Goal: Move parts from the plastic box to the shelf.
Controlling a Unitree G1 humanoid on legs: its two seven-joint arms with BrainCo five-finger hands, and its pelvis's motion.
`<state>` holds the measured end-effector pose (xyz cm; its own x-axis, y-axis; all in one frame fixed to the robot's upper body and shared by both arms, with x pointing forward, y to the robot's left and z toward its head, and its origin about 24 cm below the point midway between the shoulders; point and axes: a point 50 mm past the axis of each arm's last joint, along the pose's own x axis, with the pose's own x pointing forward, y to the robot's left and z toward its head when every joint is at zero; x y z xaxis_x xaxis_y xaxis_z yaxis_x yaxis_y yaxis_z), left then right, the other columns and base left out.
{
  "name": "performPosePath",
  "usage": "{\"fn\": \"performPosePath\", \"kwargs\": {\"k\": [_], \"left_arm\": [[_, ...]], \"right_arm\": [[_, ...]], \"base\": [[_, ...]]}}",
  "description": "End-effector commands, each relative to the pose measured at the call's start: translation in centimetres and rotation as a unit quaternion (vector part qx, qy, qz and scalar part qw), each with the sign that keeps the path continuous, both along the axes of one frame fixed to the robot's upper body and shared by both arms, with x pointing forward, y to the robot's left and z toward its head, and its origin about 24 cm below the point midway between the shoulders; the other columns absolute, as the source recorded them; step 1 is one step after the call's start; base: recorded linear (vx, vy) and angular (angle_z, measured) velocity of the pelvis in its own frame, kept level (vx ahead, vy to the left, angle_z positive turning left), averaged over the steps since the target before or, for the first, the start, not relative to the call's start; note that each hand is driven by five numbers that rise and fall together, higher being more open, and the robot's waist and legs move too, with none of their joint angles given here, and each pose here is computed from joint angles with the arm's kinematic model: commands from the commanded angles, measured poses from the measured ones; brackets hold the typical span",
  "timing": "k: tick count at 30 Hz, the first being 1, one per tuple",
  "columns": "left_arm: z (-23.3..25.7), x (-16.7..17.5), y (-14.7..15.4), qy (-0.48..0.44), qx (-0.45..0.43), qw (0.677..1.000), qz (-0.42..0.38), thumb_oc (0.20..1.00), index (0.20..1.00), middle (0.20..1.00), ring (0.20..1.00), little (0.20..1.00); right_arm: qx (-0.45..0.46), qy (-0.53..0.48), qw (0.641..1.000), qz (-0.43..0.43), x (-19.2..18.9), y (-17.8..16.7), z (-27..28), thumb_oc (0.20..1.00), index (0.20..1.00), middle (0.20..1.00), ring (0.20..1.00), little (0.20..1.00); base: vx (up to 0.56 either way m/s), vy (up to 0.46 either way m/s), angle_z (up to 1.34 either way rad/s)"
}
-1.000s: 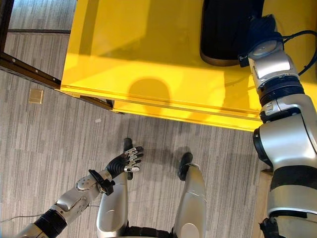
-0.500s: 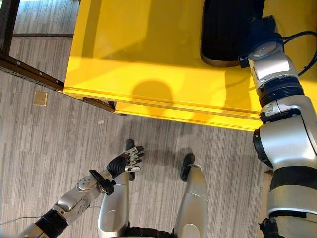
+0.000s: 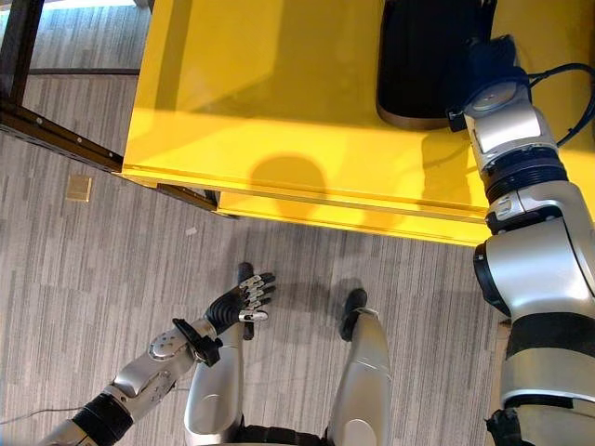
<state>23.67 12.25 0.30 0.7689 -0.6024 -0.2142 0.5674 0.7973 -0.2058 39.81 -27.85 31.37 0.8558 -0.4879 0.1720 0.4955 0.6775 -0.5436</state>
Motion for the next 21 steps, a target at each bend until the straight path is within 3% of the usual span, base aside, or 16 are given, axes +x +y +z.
{"fn": "performPosePath", "kwargs": {"k": [1,3,4,5,6,21], "left_arm": [[0.5,-0.8,-0.8,-0.014,-0.029,0.999,-0.01,1.0,1.0,1.0,1.0,1.0],[0.5,-0.9,-0.9,-0.015,-0.03,0.999,-0.011,1.0,1.0,1.0,1.0,1.0],[0.5,-0.9,-0.9,-0.014,-0.03,0.999,-0.011,1.0,1.0,1.0,1.0,1.0],[0.5,-0.9,-1.0,-0.015,-0.029,0.999,-0.011,1.0,1.0,1.0,1.0,1.0],[0.5,-0.9,-1.0,-0.015,-0.029,0.999,-0.012,1.0,1.0,1.0,1.0,1.0],[0.4,-1.2,-1.5,-0.01,-0.042,0.999,-0.018,1.0,1.0,1.0,1.0,1.0]], "right_arm": [[0.001,0.052,0.998,-0.045,-0.5,-2.4,-3.1,0.2,0.2,0.2,0.2,0.2],[0.002,0.054,0.997,-0.048,-0.6,-2.6,-3.4,0.2,0.2,0.2,0.2,0.2],[-0.001,0.054,0.997,-0.05,-0.6,-2.6,-3.4,0.325,0.325,0.325,0.325,0.325],[-0.002,0.055,0.997,-0.053,-0.6,-2.7,-3.6,0.542,0.542,0.542,0.542,0.542],[-0.003,0.055,0.997,-0.057,-0.6,-2.7,-3.6,1.0,1.0,1.0,1.0,1.0],[-0.092,-0.077,0.984,-0.13,-1.5,-2.7,-0.6,1.0,1.0,1.0,1.0,1.0]], "base": [[0.0,0.0,0.0],[0.0,0.0,0.0],[0.0,0.0,0.0],[0.0,0.0,0.0],[0.0,0.0,0.0],[0.0,0.004,-0.01]]}}
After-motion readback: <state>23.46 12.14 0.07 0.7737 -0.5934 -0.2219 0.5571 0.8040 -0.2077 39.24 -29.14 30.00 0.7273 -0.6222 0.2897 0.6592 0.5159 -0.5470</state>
